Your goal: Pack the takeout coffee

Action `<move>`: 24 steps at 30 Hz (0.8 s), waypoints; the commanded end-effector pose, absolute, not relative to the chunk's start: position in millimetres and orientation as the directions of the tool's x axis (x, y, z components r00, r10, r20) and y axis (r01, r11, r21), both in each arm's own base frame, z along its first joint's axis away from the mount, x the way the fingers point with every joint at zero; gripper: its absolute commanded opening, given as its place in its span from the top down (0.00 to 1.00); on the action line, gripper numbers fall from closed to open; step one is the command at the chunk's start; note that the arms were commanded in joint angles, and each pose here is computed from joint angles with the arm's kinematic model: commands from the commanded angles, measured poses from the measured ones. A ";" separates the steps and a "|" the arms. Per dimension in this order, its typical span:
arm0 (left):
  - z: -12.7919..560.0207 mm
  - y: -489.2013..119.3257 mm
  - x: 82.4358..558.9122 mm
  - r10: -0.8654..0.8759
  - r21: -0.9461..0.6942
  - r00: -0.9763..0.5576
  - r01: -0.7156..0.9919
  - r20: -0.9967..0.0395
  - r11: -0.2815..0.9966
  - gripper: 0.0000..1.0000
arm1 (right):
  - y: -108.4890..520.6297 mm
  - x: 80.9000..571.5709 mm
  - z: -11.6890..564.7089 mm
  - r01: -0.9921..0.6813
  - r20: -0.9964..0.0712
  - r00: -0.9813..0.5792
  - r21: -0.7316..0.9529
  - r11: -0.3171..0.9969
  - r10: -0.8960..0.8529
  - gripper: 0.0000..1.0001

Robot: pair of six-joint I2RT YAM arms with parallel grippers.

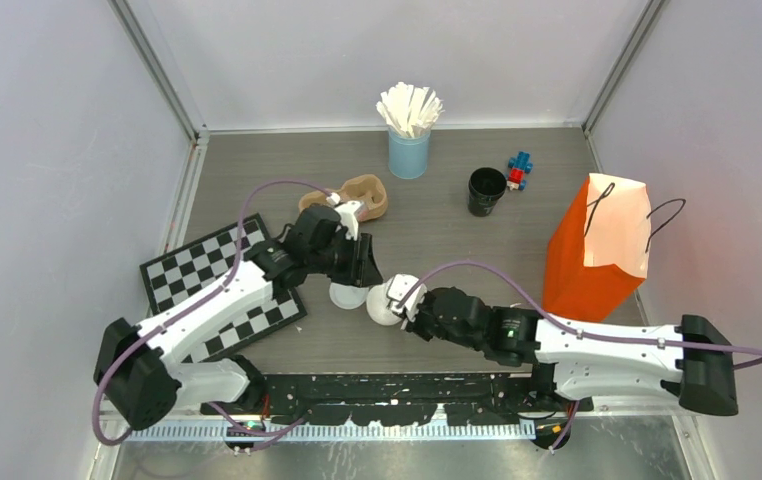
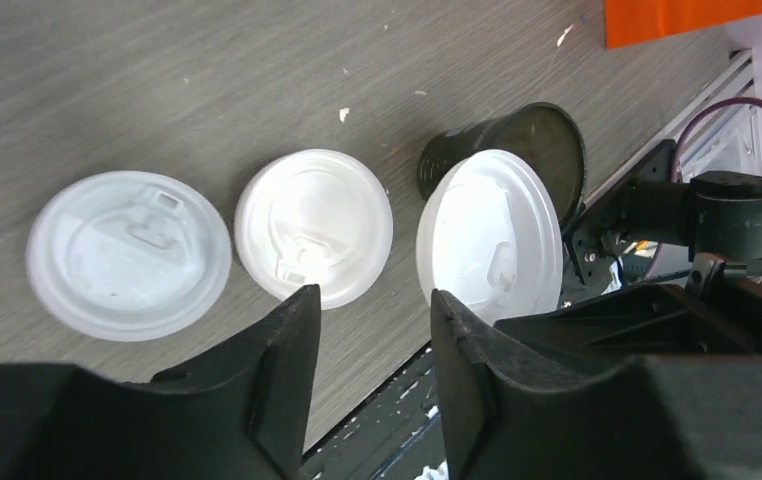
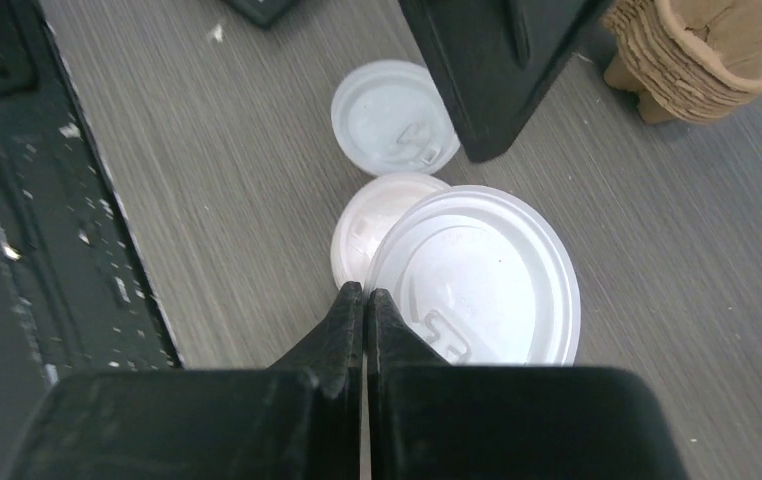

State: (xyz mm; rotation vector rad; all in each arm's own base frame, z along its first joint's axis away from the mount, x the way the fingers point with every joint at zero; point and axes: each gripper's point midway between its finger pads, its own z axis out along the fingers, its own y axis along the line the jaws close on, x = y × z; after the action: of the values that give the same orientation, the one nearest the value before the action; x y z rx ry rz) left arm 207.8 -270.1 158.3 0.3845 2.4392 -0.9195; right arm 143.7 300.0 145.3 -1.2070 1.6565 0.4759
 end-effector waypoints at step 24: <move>258.1 -252.2 58.4 0.190 0.247 0.324 0.907 -0.927 -0.341 0.39 | 327.3 33.7 267.8 -0.849 -0.820 -0.529 0.505 0.157 -0.220 1.00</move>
State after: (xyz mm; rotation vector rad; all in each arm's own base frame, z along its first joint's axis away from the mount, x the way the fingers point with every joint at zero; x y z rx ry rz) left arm 73.5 -249.0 255.7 1.6466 1.0916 -1.0732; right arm 51.3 322.6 250.1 -0.9843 1.8537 1.2762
